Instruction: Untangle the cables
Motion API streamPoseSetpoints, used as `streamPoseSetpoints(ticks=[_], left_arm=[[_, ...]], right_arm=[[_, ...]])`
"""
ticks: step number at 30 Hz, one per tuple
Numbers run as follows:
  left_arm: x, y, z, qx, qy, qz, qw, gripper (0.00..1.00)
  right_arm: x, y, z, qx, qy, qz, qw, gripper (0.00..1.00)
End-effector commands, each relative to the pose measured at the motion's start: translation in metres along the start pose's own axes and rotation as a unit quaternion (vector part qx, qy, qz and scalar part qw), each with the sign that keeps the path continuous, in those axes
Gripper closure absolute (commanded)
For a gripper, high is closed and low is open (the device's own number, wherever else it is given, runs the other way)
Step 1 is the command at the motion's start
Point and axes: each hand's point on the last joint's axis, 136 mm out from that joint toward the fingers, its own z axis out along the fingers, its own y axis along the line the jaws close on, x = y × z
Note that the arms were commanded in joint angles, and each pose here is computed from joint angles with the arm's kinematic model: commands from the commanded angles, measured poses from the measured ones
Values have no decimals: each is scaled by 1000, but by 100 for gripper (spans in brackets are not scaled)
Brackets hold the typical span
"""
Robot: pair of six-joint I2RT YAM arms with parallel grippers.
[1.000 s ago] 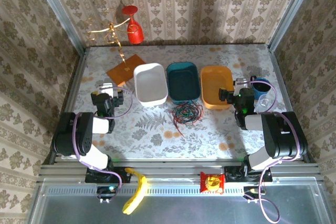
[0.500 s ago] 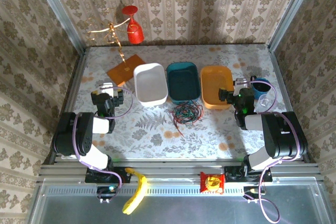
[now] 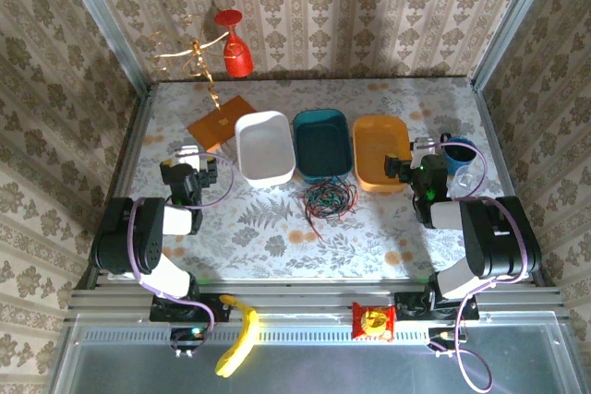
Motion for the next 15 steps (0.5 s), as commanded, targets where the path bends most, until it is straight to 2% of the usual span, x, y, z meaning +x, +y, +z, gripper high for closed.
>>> streamPoseSetpoints(ticks=[1, 5, 7, 9, 10, 12, 13, 15], left_arm=[[-1, 6, 4, 10, 1, -15, 1000, 0], [-12, 5, 2, 7, 3, -5, 1000, 0], [-29, 7, -2, -4, 25, 9, 1000, 0], [-49, 10, -11, -36, 43, 19, 998, 0], [-57, 5, -17, -32, 46, 29, 998, 0], [-81, -1, -30, -60, 18, 50, 997, 0], [-89, -5, -36, -73, 7, 45, 996, 0], [-101, -27, -44, -51, 13, 20, 998, 0]], right_arm=[[-4, -1, 3, -3, -3, 3, 1000, 0], [-7, -2, 0, -2, -10, 5, 1000, 0], [-15, -16, -5, 38, 5, 18, 999, 0], [-36, -36, -20, 104, 38, 45, 993, 13], [-44, -44, -29, 133, 48, 59, 988, 18], [-64, -45, -49, 164, 27, 69, 984, 22], [-71, -39, -58, 161, 18, 73, 984, 21], [-80, -2, -72, 99, 27, 62, 993, 22]])
